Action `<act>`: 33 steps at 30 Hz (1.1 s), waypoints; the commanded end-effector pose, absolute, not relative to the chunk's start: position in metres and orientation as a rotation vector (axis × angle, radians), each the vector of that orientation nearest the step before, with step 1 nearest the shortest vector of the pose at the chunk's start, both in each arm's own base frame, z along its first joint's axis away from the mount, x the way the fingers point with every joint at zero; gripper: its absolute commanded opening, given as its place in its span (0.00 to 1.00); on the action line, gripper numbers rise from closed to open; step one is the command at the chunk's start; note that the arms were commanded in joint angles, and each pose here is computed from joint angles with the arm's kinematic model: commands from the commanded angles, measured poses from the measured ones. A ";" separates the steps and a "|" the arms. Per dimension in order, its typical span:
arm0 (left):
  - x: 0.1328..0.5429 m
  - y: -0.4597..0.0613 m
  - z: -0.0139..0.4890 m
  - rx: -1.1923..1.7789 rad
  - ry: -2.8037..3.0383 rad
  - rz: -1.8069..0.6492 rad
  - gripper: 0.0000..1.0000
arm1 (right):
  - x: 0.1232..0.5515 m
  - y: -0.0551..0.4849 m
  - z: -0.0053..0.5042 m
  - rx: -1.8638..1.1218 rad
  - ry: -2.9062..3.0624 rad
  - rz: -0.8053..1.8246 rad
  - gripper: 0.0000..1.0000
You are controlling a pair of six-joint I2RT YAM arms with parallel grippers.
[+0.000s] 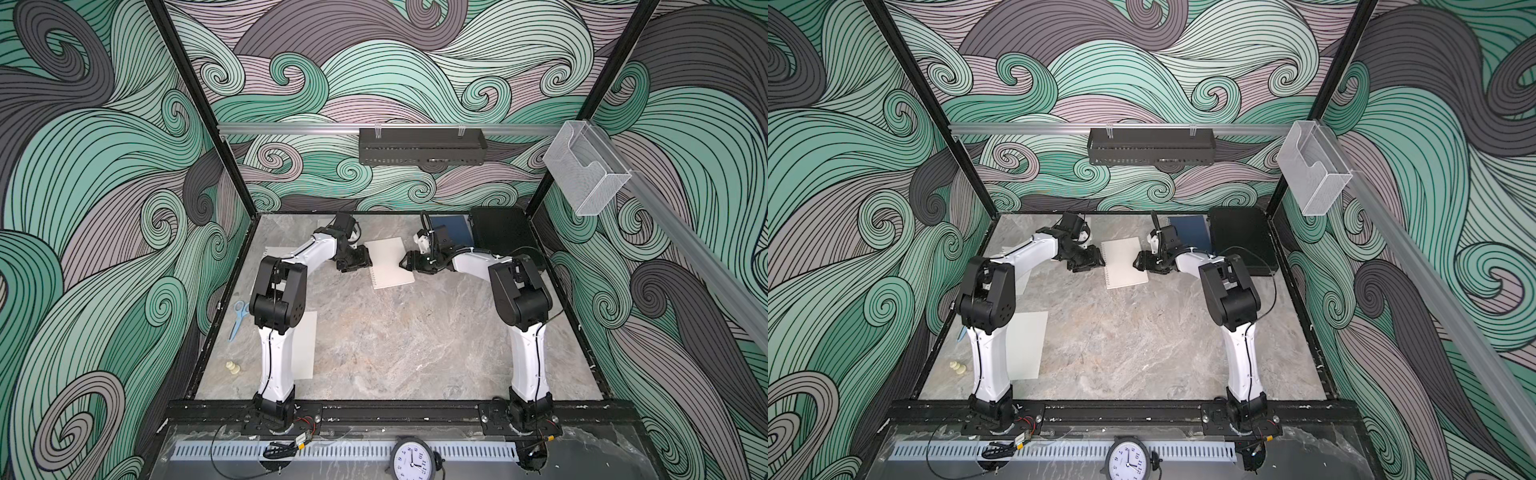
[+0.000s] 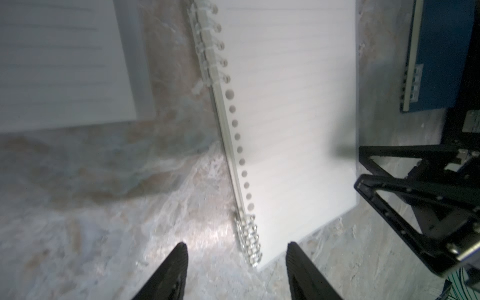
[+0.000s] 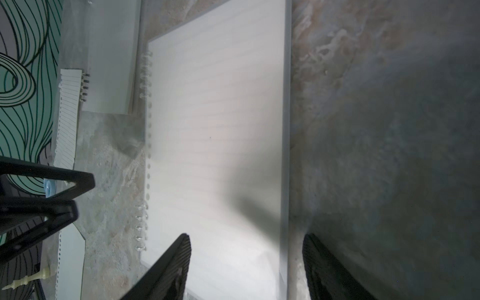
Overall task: Tear off pages from different notebooks
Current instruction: Move the notebook to the center of the board.
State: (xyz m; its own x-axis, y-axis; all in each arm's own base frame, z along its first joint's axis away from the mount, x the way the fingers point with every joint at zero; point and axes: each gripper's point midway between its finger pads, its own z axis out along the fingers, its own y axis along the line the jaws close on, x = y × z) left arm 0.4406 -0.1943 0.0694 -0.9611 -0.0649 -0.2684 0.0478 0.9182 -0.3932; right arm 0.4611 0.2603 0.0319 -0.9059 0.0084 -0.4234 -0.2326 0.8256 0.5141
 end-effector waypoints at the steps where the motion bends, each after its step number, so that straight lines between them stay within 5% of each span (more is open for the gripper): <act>1: 0.418 -0.202 0.078 0.047 2.798 -0.495 0.61 | 0.436 0.235 0.018 -0.191 2.691 0.639 0.70; 9: 0.383 -0.226 0.065 0.213 2.861 -0.352 0.61 | 0.407 0.222 0.024 -0.291 2.719 0.508 0.69; 24: 0.377 -0.225 0.037 0.319 2.943 -0.169 0.56 | 0.384 0.235 0.022 -0.480 2.736 0.309 0.65; 33: 0.392 -0.225 0.025 0.340 2.947 -0.119 0.43 | 0.389 0.251 0.016 -0.428 2.742 0.415 0.62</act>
State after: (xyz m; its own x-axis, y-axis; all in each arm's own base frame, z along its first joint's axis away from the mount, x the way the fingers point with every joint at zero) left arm 0.3877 -0.2275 0.0275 -0.9621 0.1939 -0.1917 0.2144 0.9723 -0.0928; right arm 0.3871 0.2469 0.0208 -0.8882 -0.2539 -0.3830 -0.3523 0.9114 0.2126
